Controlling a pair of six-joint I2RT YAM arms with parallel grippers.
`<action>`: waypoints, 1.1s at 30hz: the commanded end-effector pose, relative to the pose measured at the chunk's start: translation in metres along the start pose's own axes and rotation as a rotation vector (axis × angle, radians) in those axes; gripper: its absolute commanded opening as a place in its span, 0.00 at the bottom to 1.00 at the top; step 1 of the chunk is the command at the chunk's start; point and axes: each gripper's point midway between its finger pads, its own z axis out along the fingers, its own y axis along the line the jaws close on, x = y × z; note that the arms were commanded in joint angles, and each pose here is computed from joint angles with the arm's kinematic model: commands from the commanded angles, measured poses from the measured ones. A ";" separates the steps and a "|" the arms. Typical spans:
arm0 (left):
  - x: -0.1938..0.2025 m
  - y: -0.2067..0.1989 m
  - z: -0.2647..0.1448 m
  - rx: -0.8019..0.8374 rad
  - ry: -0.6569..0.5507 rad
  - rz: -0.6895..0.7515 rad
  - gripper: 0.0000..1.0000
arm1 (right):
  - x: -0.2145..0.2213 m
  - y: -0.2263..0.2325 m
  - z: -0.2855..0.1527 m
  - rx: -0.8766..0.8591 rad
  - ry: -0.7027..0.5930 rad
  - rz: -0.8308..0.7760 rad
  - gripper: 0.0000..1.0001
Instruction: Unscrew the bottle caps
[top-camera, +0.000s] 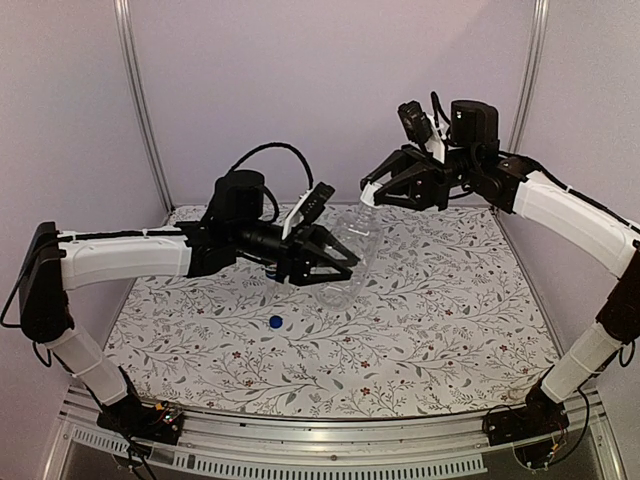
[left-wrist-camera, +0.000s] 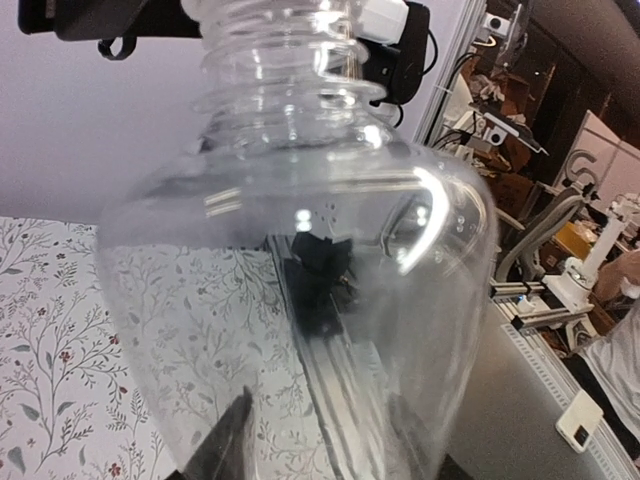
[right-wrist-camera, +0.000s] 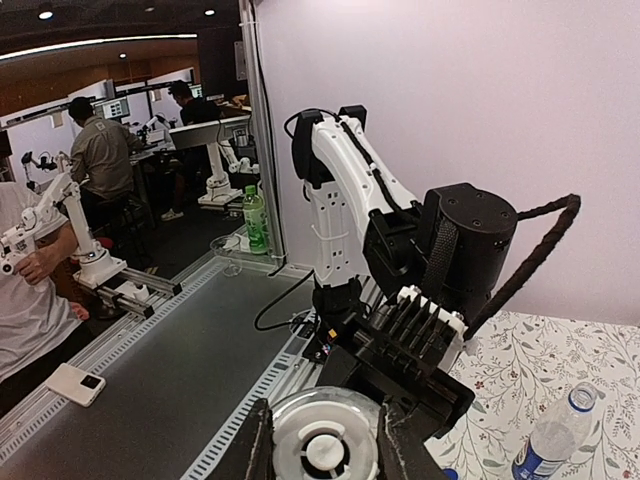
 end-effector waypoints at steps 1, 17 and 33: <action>-0.012 -0.008 -0.003 0.039 -0.031 0.075 0.23 | -0.011 0.011 -0.009 -0.054 -0.013 -0.018 0.14; -0.020 0.003 -0.009 -0.064 -0.046 0.101 0.24 | -0.033 -0.024 -0.040 0.251 -0.063 0.056 0.13; -0.041 0.064 -0.047 -0.527 -0.091 0.117 0.27 | -0.009 -0.080 -0.114 0.870 -0.090 0.278 0.14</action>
